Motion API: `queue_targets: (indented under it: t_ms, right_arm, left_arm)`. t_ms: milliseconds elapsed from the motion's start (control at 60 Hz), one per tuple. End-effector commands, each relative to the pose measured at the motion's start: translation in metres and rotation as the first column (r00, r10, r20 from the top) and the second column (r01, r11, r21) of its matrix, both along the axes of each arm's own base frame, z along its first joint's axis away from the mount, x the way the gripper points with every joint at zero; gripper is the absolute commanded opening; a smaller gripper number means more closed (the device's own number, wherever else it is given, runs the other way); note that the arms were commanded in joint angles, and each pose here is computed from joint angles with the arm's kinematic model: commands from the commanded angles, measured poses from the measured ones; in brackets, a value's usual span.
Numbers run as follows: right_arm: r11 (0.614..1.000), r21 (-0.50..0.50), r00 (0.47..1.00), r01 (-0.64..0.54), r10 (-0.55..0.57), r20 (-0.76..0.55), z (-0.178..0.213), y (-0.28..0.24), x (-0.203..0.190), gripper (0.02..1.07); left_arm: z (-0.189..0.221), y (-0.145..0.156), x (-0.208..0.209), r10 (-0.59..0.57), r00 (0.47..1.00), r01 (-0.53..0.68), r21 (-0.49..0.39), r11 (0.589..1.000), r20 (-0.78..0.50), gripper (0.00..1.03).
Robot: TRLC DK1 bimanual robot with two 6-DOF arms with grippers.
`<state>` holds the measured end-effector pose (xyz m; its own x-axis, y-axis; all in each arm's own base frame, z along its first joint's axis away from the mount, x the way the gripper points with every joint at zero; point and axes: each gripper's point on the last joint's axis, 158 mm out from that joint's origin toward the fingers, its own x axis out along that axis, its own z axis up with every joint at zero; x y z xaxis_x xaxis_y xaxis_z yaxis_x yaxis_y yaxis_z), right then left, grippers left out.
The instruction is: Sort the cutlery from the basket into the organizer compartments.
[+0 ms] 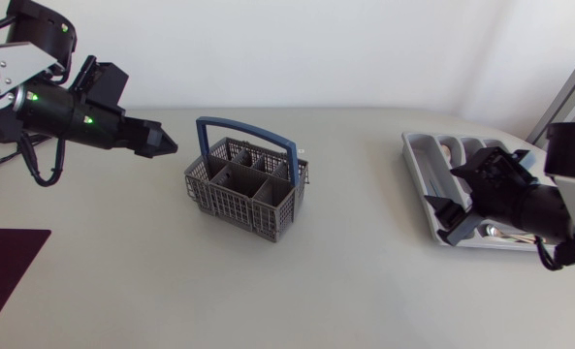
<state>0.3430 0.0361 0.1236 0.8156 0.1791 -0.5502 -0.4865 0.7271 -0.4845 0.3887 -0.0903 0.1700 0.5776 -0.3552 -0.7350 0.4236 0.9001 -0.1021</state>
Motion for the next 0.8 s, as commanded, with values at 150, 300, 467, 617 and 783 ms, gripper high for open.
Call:
queue_targets:
  t_ms: [150, 300, 467, 617, 783]
  right_arm:
    - [0.992, 0.1, 0.994, -0.073, 0.081, -0.078, -0.009, 0.082, -0.004, 0.6]
    - [0.984, 0.133, 0.986, -0.115, 0.129, -0.102, -0.015, 0.124, 0.004, 0.41]
    - [0.974, 0.159, 0.975, -0.163, 0.184, -0.128, -0.029, 0.168, 0.016, 0.13]
    - [0.968, 0.167, 0.964, -0.189, 0.216, -0.158, -0.045, 0.198, 0.028, 0.13]
    - [0.962, 0.174, 0.953, -0.212, 0.243, -0.179, -0.058, 0.219, 0.035, 0.12]
  left_arm:
    - [-0.06, 0.026, 0.014, -0.011, 0.995, 0.014, 0.022, 1.0, -0.1, 0.43]
    - [-0.082, 0.022, 0.023, -0.047, 0.992, 0.05, 0.022, 0.999, -0.12, 0.3]
    - [-0.108, 0.016, 0.035, -0.082, 0.984, 0.085, 0.015, 0.996, -0.159, 0.18]
    - [-0.117, 0.005, 0.046, -0.115, 0.98, 0.116, -0.001, 0.993, -0.162, 0.14]
    - [-0.123, -0.02, 0.05, -0.178, 0.971, 0.176, -0.026, 0.984, -0.163, 0.11]
